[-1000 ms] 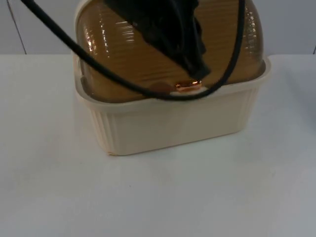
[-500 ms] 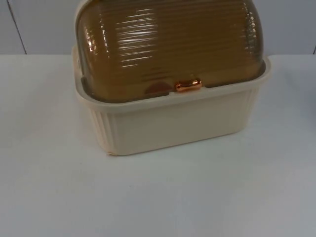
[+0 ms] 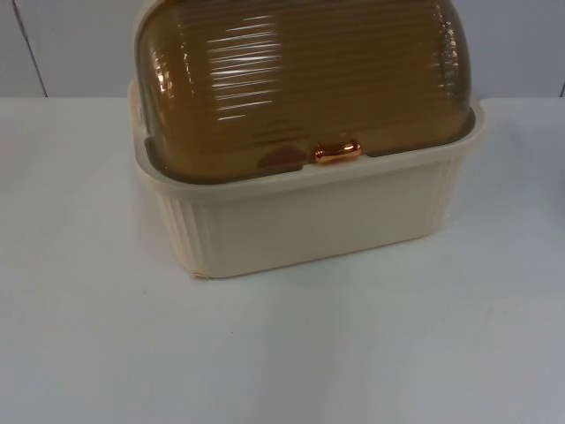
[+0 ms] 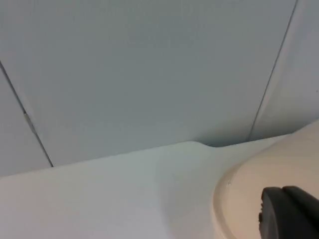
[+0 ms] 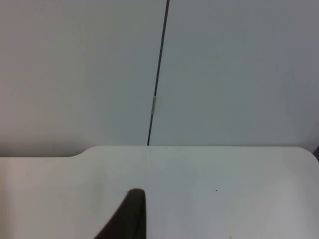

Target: Open the box lid with the left hand, place the block into the box with the right hand, then close the box lid with the left hand.

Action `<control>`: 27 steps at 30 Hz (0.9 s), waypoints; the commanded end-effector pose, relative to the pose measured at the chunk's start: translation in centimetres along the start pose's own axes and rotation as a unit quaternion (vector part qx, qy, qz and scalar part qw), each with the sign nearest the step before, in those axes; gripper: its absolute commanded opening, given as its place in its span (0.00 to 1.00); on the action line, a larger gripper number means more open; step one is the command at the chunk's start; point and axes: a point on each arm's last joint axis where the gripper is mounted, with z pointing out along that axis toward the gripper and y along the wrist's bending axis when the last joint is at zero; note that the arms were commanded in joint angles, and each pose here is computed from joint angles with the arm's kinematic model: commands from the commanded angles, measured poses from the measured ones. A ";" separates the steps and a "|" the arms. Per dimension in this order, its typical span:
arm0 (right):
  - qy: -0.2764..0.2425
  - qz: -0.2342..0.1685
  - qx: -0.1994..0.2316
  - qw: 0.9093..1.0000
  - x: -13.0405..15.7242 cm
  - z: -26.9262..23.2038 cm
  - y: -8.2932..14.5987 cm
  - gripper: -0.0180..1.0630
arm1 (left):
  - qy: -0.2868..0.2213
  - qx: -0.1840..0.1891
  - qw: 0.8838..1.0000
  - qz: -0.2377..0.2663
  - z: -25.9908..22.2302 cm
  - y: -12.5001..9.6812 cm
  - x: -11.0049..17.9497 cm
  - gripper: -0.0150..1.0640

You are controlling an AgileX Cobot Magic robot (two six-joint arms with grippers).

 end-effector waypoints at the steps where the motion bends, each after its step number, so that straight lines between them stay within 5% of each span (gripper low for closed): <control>1: -0.015 0.005 0.001 1.000 -0.4 -0.5 -0.2 0.98 | -0.002 0.004 1.000 -0.015 -0.2 -0.1 0.0 0.01; 12: -0.018 0.005 0.001 1.000 -0.5 -0.5 -0.1 0.98 | 0.010 0.015 0.999 -0.028 -0.1 -0.2 0.2 0.02; 14: -0.018 0.007 0.001 1.000 -0.5 -0.5 -0.1 0.98 | 0.009 0.018 0.999 -0.034 -0.1 -0.3 0.2 0.13; 17: -0.016 0.010 0.001 1.000 -0.4 -0.5 -0.2 0.98 | 0.003 0.022 0.999 -0.049 -0.1 -0.4 0.1 0.58; 18: -0.016 0.010 0.001 1.000 -0.4 -0.5 -0.2 0.98 | 0.003 0.022 0.999 -0.049 -0.1 -0.4 0.1 0.58; 20: -0.015 0.012 0.001 1.000 -0.4 -0.5 -0.2 0.98 | -0.003 0.026 0.997 -0.070 -0.2 -0.4 -0.1 0.98; 27: -0.014 0.017 0.002 1.000 -0.4 -0.7 -0.2 0.98 | -0.008 0.025 0.997 -0.066 -0.7 -0.5 -0.3 0.98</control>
